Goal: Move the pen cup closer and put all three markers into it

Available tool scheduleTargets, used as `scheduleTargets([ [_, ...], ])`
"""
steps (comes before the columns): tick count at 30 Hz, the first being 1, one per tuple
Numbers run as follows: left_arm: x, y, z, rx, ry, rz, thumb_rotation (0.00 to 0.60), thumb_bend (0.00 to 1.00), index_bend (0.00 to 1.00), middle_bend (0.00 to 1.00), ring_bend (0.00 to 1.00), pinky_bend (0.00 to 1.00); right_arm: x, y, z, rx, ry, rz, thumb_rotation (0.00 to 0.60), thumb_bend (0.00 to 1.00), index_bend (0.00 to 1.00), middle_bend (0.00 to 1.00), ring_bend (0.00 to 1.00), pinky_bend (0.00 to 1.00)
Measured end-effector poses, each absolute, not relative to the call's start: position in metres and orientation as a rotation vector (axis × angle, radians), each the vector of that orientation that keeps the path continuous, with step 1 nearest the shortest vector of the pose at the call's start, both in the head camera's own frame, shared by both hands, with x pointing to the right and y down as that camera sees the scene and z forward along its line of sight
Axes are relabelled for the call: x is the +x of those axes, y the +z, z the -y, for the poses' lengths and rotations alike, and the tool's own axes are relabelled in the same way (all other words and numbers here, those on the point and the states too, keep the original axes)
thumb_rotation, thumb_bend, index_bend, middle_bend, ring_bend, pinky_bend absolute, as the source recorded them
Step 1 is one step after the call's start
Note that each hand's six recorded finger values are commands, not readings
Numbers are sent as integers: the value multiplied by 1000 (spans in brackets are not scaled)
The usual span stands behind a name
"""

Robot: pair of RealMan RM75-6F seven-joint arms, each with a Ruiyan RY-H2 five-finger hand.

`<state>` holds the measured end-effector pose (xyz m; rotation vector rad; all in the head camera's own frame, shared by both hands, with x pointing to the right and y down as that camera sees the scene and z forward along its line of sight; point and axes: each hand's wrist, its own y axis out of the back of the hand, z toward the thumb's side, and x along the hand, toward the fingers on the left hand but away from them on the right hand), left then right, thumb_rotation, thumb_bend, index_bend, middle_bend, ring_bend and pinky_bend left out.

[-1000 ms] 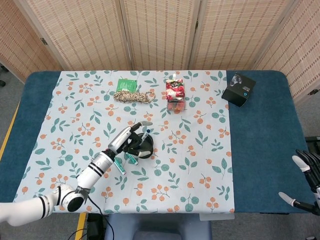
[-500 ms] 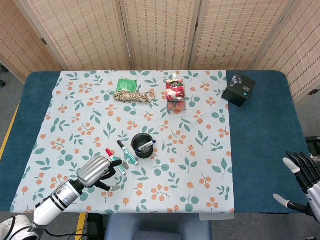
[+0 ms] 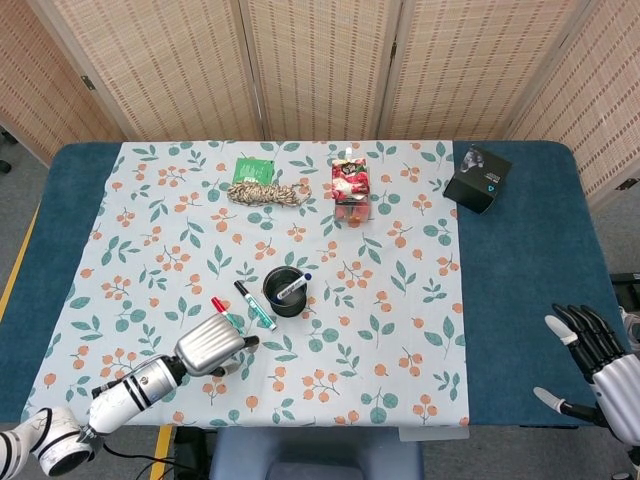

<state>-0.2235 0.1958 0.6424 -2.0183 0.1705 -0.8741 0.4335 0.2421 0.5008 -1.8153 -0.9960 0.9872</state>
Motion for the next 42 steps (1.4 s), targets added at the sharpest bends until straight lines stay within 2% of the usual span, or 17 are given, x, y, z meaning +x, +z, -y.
scheduleTargets([
  [7, -213, 655, -190, -1948, -873, -63, 600, 343, 500, 983, 936, 914, 433, 500, -243, -1815, 986, 994, 600, 49, 0, 0, 0, 0],
  [17, -195, 678, -179, -1900, -895, 91, 600, 343, 500, 983, 936, 914, 433, 501, -242, -1811, 991, 992, 600, 49, 0, 0, 0, 0],
  [26, -190, 687, -170, -1895, -909, 111, 600, 343, 500, 983, 936, 914, 435, 499, -242, -1809, 985, 1002, 600, 49, 0, 0, 0, 0],
  [42, -199, 699, -172, -1855, -937, 178, 600, 343, 489, 983, 936, 914, 436, 496, -243, -1815, 983, 1005, 600, 48, 0, 0, 0, 0],
])
